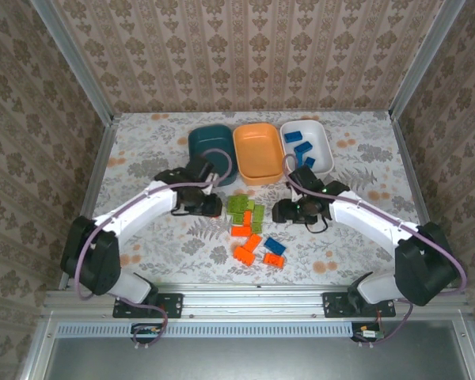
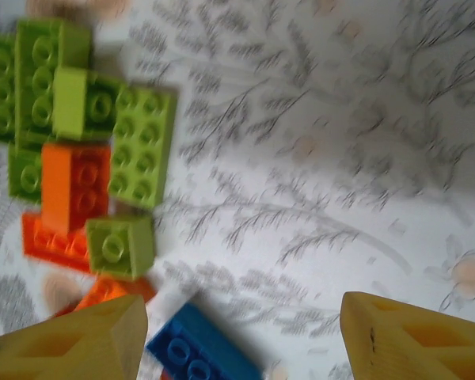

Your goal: Sort the legos into containers by color

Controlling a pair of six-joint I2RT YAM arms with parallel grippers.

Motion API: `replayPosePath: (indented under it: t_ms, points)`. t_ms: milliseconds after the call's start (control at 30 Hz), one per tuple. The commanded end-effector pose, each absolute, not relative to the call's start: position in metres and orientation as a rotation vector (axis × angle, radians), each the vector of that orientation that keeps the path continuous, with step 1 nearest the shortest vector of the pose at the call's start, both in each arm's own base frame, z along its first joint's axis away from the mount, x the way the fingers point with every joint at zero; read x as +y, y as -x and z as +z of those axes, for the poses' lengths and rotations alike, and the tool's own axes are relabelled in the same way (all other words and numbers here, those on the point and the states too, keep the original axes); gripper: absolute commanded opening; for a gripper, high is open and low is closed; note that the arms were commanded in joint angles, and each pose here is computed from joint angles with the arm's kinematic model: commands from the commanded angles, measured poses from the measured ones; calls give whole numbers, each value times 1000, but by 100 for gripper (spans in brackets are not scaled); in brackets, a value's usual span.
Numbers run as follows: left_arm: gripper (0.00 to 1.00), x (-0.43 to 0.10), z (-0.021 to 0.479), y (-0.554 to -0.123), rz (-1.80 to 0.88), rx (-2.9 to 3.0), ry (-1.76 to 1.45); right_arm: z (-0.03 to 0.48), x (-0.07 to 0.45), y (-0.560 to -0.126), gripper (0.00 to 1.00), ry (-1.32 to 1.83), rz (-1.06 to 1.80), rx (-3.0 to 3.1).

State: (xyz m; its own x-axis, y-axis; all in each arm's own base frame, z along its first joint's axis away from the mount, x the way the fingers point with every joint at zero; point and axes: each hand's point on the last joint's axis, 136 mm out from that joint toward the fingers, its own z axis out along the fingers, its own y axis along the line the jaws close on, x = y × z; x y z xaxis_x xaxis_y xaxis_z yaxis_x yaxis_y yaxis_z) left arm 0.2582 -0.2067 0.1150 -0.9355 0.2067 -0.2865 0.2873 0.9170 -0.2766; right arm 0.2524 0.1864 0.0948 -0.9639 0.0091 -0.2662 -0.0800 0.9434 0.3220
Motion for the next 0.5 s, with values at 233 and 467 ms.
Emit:
replayPosePath:
  t_ms: [233, 467]
  points:
    - [33, -170, 195, -371, -472, 2643, -243, 88, 188, -170, 68, 167, 453, 2979]
    - [33, -174, 165, -446, -406, 2678, -237, 72, 194, -144, 73, 113, 430, 3006]
